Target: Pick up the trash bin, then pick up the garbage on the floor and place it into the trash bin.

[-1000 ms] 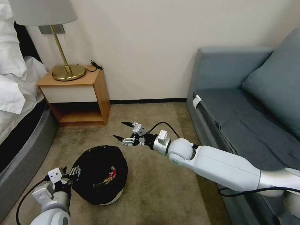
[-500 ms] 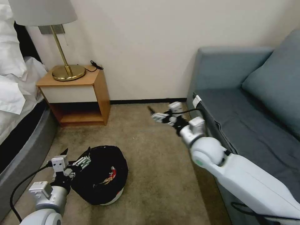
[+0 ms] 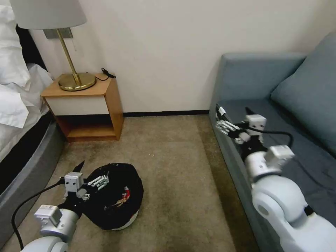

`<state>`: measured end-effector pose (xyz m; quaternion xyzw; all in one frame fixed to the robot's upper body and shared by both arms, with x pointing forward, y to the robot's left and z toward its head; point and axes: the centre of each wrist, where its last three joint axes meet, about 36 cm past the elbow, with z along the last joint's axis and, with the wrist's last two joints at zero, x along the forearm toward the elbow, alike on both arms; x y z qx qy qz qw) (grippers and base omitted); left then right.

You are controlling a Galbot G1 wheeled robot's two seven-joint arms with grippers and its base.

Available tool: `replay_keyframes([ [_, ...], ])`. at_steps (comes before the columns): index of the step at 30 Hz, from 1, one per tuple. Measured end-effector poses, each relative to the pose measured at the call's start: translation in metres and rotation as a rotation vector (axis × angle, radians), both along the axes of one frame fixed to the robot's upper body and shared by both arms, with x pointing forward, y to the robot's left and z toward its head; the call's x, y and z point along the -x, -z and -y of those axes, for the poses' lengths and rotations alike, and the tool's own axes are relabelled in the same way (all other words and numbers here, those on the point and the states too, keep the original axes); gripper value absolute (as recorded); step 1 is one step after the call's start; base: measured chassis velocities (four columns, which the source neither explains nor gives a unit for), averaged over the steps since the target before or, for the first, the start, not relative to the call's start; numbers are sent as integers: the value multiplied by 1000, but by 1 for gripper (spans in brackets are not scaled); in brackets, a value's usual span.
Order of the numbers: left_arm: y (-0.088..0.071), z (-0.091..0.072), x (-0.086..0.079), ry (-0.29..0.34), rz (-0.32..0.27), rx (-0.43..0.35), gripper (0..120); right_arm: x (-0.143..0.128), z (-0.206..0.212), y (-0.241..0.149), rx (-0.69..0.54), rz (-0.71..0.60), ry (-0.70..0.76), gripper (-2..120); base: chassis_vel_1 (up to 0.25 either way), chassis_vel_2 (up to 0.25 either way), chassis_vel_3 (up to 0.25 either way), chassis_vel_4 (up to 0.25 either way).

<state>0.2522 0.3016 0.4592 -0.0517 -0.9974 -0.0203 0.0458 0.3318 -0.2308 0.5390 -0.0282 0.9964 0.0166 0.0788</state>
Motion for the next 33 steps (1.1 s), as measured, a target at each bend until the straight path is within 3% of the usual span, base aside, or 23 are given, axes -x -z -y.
replay_keyframes([
  [12, 1, 4, 5, 13, 68, -57, 100, 40, -19, 29, -56, 56, 40, 100, 0, 0, 0, 0],
  [33, 15, 17, -1, -5, 121, -81, 100, 60, -39, 57, 2, 81, 98, 100, 0, 0, 0, 0],
])
